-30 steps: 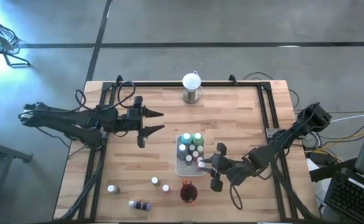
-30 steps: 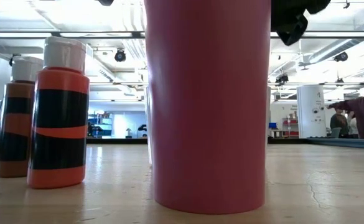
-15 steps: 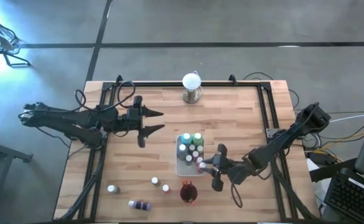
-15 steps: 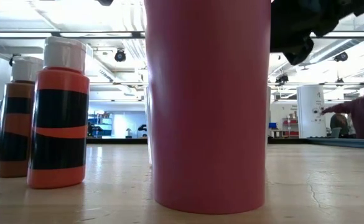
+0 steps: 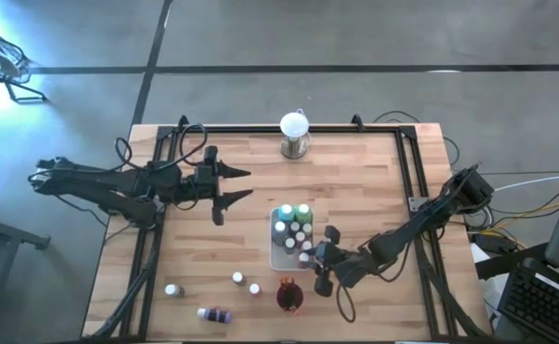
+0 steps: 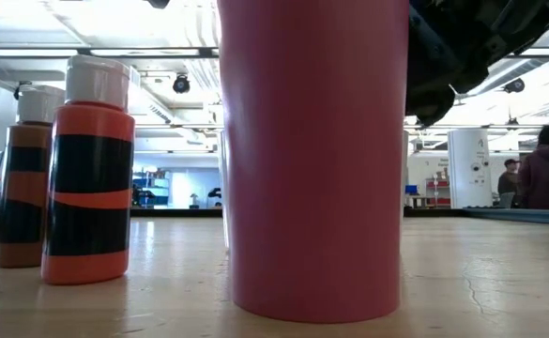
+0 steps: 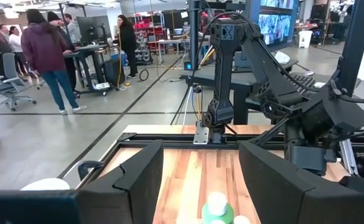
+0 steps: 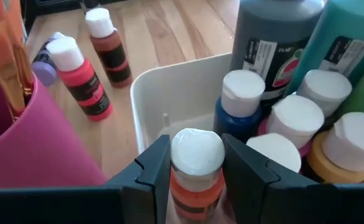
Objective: Pick & Place Paint Supplies
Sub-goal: Put the orange paint bottle into the white bin
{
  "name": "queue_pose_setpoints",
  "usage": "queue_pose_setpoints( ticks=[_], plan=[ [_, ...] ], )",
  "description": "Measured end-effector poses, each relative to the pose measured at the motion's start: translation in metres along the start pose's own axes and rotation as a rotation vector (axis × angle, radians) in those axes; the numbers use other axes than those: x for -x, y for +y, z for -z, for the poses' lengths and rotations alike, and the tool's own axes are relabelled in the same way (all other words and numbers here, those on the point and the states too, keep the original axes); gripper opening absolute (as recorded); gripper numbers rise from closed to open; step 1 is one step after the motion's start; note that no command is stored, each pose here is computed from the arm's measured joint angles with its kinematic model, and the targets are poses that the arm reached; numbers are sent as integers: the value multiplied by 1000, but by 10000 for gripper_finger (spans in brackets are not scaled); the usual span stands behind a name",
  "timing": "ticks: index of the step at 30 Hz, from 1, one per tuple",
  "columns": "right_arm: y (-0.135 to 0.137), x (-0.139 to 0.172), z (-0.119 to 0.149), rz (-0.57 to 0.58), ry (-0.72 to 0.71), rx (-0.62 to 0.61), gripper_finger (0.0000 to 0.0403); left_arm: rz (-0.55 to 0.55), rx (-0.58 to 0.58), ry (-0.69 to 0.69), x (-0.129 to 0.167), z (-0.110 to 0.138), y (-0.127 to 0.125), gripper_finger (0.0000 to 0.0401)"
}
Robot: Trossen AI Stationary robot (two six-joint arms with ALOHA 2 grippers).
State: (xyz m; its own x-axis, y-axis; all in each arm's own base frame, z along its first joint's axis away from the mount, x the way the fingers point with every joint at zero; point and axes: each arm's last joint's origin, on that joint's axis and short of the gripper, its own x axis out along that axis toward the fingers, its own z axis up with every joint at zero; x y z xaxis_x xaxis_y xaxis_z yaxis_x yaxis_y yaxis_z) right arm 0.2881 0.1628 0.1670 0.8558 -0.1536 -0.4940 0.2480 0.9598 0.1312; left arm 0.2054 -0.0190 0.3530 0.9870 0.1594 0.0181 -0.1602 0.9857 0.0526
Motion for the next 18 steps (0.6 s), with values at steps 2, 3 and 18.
queue_pose_setpoints(
  ticks=[2,3,18],
  plan=[
    [-1,0,1,6,11,-3,111,0,-2,0,0,0,0,216],
    [-1,1,1,9,18,-7,111,0,-2,0,0,0,0,216],
    [-4,1,4,24,49,-10,145,3,-3,1,0,0,0,216]
  ],
)
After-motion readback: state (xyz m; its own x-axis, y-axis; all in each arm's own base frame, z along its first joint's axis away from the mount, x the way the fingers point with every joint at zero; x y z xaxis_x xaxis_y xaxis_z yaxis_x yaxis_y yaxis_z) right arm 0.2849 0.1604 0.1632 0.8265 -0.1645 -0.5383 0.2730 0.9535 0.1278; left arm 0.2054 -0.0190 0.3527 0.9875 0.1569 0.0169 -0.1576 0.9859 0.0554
